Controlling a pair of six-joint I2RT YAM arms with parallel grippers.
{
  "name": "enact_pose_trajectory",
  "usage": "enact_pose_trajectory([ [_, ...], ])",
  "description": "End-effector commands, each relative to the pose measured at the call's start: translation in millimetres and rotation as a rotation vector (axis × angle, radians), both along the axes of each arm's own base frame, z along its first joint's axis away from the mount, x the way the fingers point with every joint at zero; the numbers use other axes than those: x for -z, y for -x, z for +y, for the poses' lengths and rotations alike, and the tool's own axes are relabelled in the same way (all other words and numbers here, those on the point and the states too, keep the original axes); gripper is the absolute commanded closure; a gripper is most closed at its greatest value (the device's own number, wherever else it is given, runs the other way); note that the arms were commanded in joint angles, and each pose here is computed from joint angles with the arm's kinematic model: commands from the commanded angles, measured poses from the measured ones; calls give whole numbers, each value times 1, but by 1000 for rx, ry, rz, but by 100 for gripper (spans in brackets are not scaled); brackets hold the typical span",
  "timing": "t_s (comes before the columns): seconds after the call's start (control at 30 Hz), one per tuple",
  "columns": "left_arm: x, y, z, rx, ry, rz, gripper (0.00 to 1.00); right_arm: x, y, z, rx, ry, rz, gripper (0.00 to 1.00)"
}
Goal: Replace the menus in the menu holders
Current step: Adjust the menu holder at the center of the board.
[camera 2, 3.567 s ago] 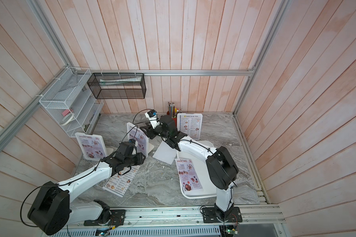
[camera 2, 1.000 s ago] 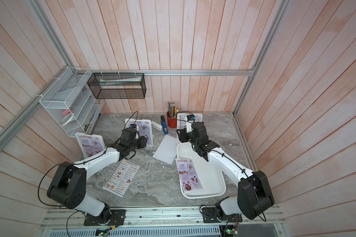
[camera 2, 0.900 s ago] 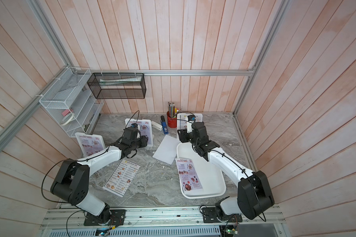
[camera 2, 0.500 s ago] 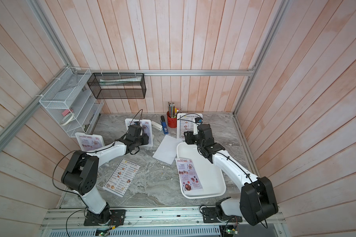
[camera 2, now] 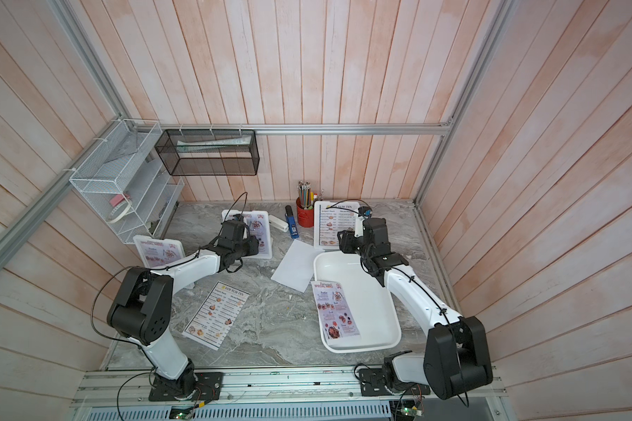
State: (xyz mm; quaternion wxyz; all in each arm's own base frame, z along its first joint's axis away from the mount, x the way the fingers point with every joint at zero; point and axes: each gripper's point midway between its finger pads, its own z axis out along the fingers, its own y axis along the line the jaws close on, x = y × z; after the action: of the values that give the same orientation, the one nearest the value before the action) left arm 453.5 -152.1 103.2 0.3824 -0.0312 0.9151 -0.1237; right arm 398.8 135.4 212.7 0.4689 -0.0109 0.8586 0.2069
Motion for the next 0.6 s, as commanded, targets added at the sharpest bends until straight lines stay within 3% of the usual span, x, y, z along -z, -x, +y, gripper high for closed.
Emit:
enact_pose_trajectory([
  [0.0,-21,7,-7,31,41,-37,53,3,-8,-18,6,17,-14,45],
  [0.13,-28,27,-11,37,53,-21,52,1,-24,-47,23,-16,-64,42],
  [0.27,-35,47,-15,43,58,2,50,0,-40,-67,18,-23,-103,31],
  [0.4,-37,69,-19,57,88,24,49,4,-53,-72,-49,-3,-134,21],
  [0.57,-41,87,-16,59,89,46,49,13,-72,-65,-176,-38,-144,20],
])
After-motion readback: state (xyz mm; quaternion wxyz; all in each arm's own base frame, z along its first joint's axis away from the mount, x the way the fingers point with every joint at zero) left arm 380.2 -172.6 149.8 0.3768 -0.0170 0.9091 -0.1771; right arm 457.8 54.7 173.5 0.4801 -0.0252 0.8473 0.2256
